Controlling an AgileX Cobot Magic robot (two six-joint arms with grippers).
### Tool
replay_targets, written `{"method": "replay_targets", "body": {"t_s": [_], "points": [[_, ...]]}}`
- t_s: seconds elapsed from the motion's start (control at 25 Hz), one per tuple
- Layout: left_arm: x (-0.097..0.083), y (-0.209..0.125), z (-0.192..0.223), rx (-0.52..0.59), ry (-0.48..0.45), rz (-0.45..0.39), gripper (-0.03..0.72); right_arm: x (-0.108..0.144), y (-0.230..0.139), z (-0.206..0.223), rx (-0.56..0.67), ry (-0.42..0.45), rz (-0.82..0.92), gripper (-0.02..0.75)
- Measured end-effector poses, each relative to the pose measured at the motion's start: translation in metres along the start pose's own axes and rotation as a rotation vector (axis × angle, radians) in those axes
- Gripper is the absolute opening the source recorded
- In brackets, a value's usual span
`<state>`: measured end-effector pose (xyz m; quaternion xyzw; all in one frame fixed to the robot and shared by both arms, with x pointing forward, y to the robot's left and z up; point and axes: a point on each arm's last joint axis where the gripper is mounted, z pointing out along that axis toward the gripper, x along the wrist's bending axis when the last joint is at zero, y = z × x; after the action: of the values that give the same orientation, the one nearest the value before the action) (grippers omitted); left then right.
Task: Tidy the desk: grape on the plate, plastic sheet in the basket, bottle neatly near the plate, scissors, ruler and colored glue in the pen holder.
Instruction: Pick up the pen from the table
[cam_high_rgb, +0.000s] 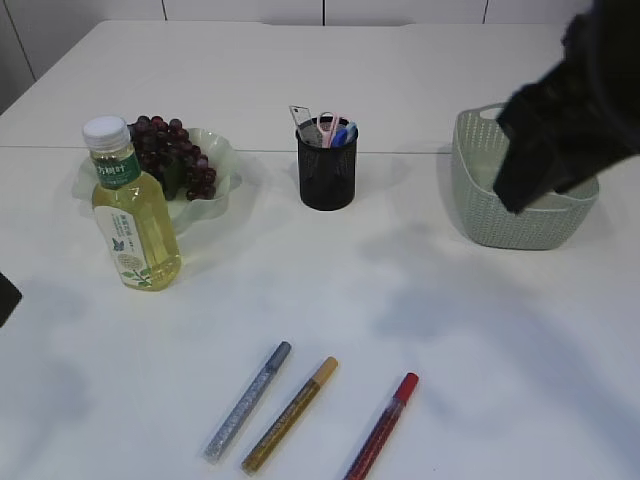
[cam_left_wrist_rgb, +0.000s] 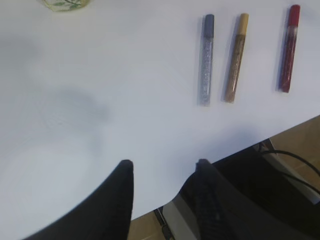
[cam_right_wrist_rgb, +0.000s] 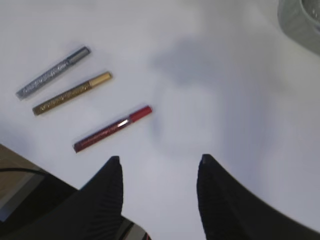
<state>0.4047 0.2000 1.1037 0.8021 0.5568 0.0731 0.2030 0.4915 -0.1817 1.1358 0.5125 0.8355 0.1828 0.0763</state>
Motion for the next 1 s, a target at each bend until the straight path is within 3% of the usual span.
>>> {"method": "replay_targets", "body": {"t_s": [0.4,0.68,1.0], "points": [[-0.035,0.033,0.060,0.227,-0.008,0.109,0.300,0.009,-0.107,-0.017,0.015,0.021,0.110,0.385],[-0.063,0.060,0.116,0.340,0.002,0.155,0.300,0.010,-0.140,-0.023,-0.018,0.014,0.110,0.385],[-0.072,0.069,0.185,0.354,0.033,-0.005,0.300,0.007,-0.142,-0.026,-0.034,-0.027,0.096,0.385]]}}
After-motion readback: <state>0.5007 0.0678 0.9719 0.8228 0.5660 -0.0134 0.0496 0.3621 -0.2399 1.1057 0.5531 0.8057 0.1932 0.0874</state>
